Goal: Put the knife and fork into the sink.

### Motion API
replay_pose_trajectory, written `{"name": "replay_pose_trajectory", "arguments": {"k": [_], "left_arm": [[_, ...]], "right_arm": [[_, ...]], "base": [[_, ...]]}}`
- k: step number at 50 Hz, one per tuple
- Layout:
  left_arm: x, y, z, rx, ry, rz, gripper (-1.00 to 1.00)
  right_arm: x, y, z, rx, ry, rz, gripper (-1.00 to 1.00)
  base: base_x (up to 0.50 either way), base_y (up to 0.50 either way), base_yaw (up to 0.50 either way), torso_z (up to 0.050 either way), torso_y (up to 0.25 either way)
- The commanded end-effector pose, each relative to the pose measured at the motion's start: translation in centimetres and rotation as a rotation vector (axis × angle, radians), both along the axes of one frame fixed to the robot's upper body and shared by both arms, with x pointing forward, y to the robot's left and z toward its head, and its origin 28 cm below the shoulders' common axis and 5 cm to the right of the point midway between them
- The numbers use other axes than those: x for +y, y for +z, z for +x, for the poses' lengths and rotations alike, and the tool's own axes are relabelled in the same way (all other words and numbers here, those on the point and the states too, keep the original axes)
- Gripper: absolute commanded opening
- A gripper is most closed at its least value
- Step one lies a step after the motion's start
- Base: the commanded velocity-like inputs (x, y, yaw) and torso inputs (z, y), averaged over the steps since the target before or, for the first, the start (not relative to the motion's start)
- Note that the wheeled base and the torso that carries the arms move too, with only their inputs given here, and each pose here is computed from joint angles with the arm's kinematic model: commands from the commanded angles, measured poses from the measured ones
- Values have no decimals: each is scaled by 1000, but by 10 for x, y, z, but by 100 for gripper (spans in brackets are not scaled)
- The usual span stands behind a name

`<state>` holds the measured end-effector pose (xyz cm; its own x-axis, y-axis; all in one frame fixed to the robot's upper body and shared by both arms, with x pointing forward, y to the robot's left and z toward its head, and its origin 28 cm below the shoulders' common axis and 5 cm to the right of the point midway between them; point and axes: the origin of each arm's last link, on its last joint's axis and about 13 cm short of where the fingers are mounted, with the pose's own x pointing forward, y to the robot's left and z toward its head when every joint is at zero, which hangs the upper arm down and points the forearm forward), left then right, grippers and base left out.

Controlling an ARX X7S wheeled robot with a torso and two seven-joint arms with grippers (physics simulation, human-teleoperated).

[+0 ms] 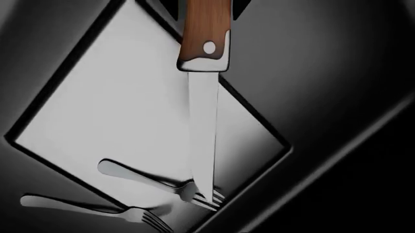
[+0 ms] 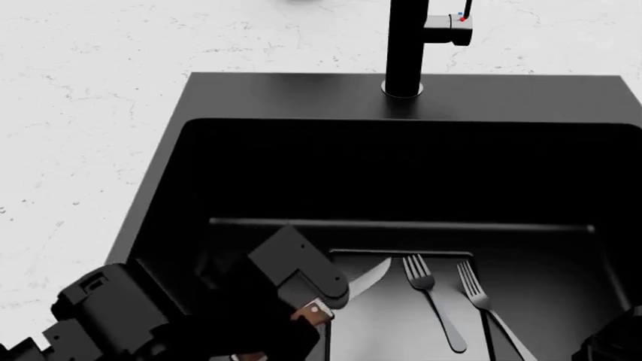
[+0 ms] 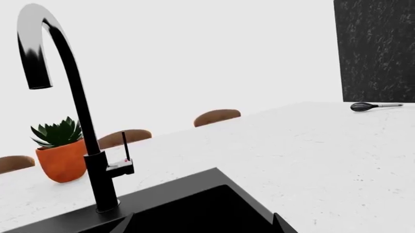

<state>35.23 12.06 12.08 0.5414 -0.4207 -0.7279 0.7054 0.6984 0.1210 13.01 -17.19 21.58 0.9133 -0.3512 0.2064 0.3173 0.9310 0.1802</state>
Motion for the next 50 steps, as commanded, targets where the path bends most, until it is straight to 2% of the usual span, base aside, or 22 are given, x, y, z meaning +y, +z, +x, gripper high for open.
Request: {"name": "replay_pose_trajectory", "arguments": {"k": [1, 2, 3, 16, 22, 28, 29, 34, 45, 50], "left_arm": [[-3, 5, 7, -2, 19, -20, -100], [-2, 6, 6, -1, 16, -28, -100], [-2, 7, 6, 3, 15, -32, 100], [1, 21, 7, -26, 21, -72, 100], [7, 51, -4, -97, 3, -122, 100], [18, 99, -27, -247, -18, -201, 100], [22, 115, -37, -296, -34, -255, 100], [34, 144, -70, -413, -62, -356, 100], [70, 167, -105, -573, 2, -472, 100], [89, 166, -125, -625, 46, -524, 100]], "right_arm": [[0, 3, 2, -40, 25, -18, 100], [0, 3, 2, -38, 26, -18, 100], [0, 3, 2, -39, 24, -16, 100], [1, 5, 1, -41, 27, -18, 100], [0, 4, 1, -42, 31, -15, 100], [1, 5, 1, -43, 32, -17, 100], [1, 4, 1, -44, 31, -15, 100], [0, 2, 0, -47, 34, -11, 100], [3, 6, -1, -47, 32, -18, 100], [4, 8, 0, -47, 32, -18, 100]], "base": [[0, 0, 0, 0, 0], [0, 0, 0, 0, 0], [0, 0, 0, 0, 0], [0, 0, 0, 0, 0], [0, 0, 0, 0, 0], [0, 0, 0, 0, 0], [0, 0, 0, 0, 0], [0, 0, 0, 0, 0], [0, 0, 0, 0, 0], [0, 0, 0, 0, 0]]}}
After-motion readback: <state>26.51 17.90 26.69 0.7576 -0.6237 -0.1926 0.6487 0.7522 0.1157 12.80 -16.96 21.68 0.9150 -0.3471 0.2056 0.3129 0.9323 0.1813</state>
